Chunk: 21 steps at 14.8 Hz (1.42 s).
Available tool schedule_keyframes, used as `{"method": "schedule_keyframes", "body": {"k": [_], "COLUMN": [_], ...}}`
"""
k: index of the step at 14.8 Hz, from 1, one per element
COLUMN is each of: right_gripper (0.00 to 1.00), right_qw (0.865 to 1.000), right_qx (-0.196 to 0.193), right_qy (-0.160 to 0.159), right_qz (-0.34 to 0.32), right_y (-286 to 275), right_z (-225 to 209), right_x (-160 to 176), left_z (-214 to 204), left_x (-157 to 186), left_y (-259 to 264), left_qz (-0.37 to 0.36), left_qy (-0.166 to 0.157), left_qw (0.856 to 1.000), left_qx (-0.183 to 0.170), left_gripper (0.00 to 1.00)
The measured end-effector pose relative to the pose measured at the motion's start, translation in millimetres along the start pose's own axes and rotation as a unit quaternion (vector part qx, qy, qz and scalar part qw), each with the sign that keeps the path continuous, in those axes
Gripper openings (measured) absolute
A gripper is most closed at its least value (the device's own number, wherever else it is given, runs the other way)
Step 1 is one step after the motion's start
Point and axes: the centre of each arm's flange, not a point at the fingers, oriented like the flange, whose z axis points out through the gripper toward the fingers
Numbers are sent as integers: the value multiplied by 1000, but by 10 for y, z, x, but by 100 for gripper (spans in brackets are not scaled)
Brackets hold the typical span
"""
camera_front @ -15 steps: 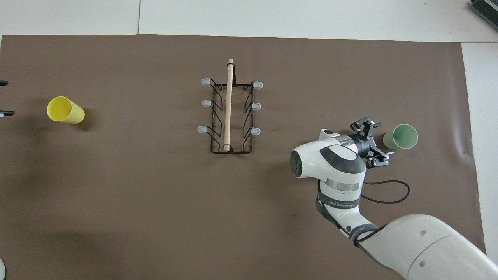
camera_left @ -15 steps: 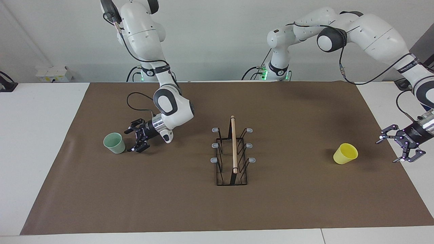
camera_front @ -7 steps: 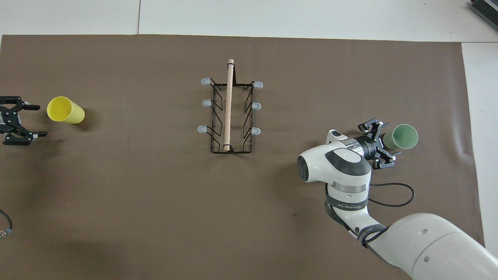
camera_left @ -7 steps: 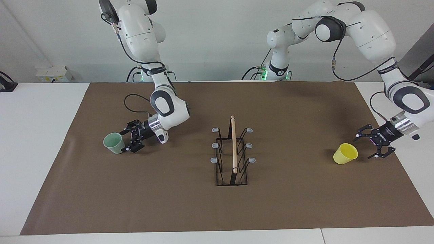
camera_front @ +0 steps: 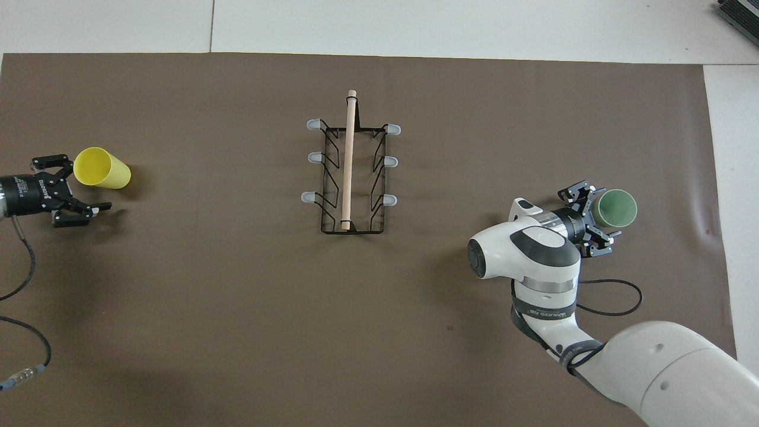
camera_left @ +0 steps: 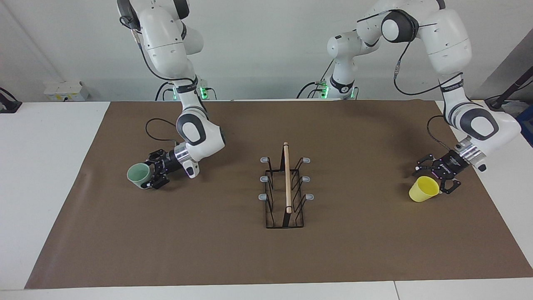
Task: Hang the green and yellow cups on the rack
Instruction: 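Grasp the green cup with the right gripper while the left gripper grasps the yellow cup, then lift the green cup with the right gripper while the left gripper lifts the yellow cup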
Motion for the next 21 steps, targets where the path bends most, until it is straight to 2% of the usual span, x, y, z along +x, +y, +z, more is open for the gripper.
{"method": "schedule_keyframes", "body": {"k": [1, 2, 3, 4, 5, 6, 9, 11, 13, 15, 16, 17, 18, 21], "right_gripper": [98, 91, 91, 86, 75, 70, 70, 70, 67, 66, 66, 66, 66, 66], "right_qw": [1000, 1000, 1000, 1000, 1000, 1000, 1000, 999, 994, 981, 969, 956, 943, 903], "right_qx": [-9, -13, -15, -15, -15, -15, -16, -5, 26, 63, 87, 107, 124, 176], "right_qy": [-6, -8, -8, -8, -8, -8, -6, 9, 44, 110, 151, 187, 216, 285], "right_qz": [-3, -5, -6, -6, -3, 5, 23, 48, 93, 146, 175, 200, 221, 268], "right_y": [-5, -14, -26, -34, -35, -34, -19, 45, 193, 349, 395, 414, 421, 412], "right_z": [27, 53, 72, 78, 77, 76, 50, -60, -239, -403, -437, -435, -425, -427], "right_x": [-1, 0, 6, 11, 10, 6, 2, -50, -272, -640, -858, -1065, -1254, -1606], "left_z": [43, 73, 97, 118, 130, 133, 165, 236, 318, 373, 397, 420, 442, 471], "left_x": [-39, -75, -107, -127, -134, -130, -175, -257, -343, -404, -439, -479, -533, -771], "left_y": [5, 11, 12, 3, -8, -15, -25, -32, -47, -59, -63, -64, -69, -88], "left_qz": [1, 4, 12, 21, 29, 35, 47, 56, 73, 82, 88, 100, 118, 160], "left_qy": [2, 4, 4, 3, -2, -5, -9, -10, -10, -10, -9, -7, -5, -2], "left_qw": [1000, 1000, 1000, 1000, 999, 999, 999, 998, 997, 997, 996, 995, 993, 987], "left_qx": [-6, -10, -12, -13, -14, -16, -19, -18, -15, -11, -11, -12, -13, -18], "left_gripper": [100, 100, 100, 100, 100, 100, 100, 100, 100, 100, 91, 77, 67, 67]}}
